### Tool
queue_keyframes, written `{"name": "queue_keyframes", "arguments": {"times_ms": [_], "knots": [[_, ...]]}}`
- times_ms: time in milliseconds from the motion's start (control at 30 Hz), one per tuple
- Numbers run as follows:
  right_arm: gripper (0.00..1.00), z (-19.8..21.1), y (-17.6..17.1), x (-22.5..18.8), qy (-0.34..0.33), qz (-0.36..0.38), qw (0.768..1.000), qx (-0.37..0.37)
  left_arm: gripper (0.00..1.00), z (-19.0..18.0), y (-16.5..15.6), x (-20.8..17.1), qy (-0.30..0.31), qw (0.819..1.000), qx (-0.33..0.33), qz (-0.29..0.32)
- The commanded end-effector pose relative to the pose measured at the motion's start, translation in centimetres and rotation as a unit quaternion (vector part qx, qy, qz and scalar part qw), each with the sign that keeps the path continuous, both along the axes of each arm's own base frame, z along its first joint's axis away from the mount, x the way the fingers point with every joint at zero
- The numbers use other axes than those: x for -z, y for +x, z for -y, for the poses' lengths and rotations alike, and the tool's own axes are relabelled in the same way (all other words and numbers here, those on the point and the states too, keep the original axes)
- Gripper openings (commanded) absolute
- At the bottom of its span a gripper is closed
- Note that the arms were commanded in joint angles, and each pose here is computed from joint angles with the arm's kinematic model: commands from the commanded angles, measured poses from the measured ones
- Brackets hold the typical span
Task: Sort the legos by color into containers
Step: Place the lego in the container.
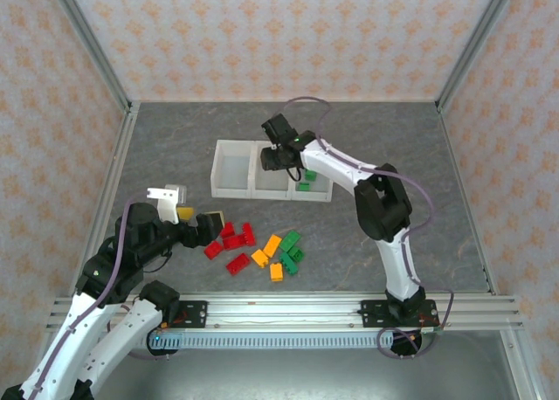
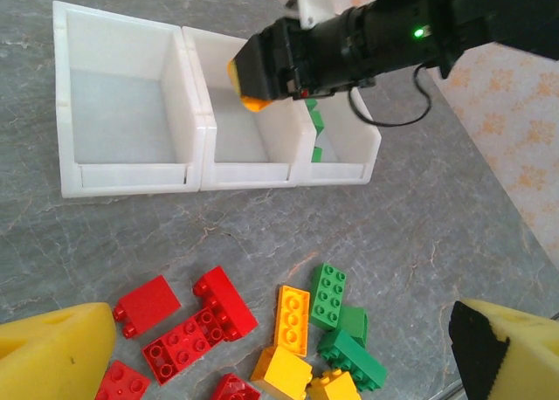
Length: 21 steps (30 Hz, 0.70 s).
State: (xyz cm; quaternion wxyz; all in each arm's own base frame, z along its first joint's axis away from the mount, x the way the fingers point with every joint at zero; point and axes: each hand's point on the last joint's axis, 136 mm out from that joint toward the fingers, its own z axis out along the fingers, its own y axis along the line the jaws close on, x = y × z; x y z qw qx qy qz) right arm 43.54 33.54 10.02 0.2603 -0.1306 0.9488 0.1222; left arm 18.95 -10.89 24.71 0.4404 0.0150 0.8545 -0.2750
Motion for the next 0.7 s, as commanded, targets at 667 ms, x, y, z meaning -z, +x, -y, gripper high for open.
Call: {"name": "queue_keyframes", "arguments": {"times_ms": [667], "knots": [[0.94, -1.9, -7.0, -6.7, 0.063, 0.009, 0.998, -0.019, 0.99, -0.2, 0.3, 0.5, 0.002, 1.0, -0.012, -0.003]]}}
